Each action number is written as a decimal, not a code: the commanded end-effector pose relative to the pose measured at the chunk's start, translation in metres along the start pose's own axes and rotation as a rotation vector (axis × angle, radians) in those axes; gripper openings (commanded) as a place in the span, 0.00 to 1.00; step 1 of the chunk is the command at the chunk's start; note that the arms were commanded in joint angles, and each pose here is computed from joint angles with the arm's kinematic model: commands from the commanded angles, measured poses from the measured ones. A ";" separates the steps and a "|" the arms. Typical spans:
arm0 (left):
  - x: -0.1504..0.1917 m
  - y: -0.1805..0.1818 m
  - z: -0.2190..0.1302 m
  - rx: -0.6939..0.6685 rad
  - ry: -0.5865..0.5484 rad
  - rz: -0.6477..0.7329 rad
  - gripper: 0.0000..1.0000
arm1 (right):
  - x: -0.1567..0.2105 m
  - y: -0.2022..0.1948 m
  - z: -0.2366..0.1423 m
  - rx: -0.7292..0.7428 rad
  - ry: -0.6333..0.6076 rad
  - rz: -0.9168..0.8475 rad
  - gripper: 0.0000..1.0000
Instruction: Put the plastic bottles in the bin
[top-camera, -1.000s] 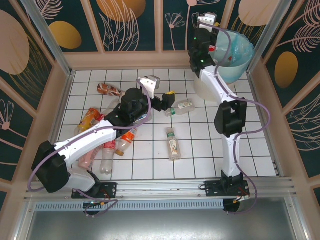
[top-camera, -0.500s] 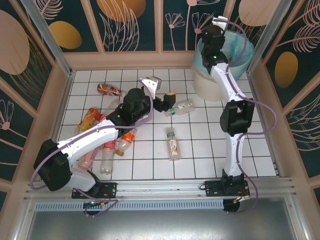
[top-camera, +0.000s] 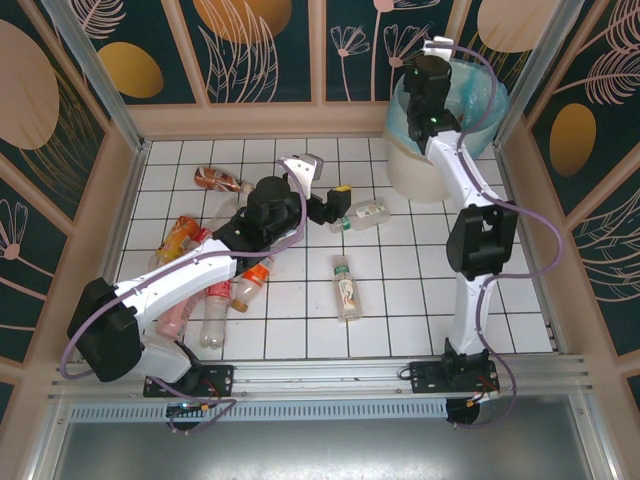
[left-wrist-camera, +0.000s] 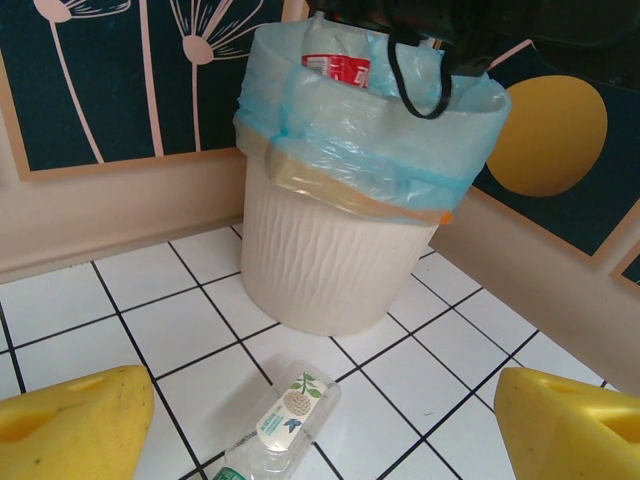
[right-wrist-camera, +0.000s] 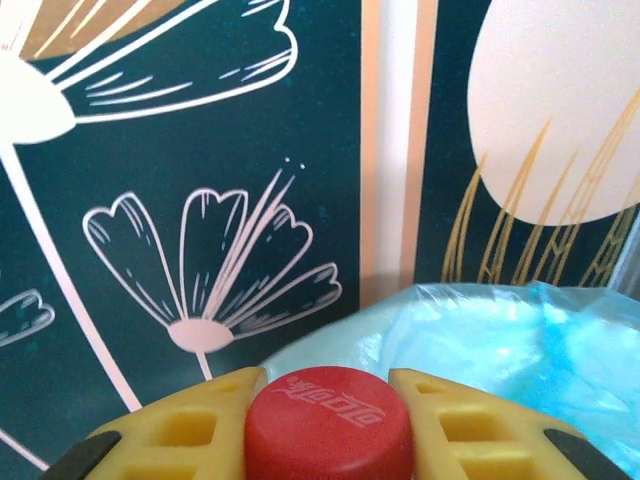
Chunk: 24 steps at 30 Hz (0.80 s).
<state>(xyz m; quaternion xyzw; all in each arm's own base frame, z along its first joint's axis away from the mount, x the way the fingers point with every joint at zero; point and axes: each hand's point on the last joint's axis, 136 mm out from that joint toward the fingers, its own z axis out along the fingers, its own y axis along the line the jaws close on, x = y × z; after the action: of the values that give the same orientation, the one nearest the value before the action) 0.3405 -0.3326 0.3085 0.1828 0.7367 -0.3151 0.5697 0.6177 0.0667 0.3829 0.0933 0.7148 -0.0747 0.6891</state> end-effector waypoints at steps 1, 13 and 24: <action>-0.005 -0.001 0.002 -0.006 -0.014 -0.013 0.88 | -0.058 -0.009 -0.036 0.041 -0.186 -0.027 0.00; 0.003 -0.001 0.007 0.004 0.007 -0.027 0.88 | -0.095 -0.050 -0.082 0.274 -0.349 -0.094 0.00; 0.011 0.000 0.011 0.002 0.027 -0.039 0.88 | -0.061 -0.047 -0.096 0.358 -0.295 -0.219 0.00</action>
<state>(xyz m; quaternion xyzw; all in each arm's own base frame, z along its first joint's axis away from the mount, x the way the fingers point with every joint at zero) 0.3454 -0.3386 0.2892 0.1781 0.7519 -0.3155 0.5508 0.5412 0.0492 0.4078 0.0885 0.6262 -0.2710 0.7257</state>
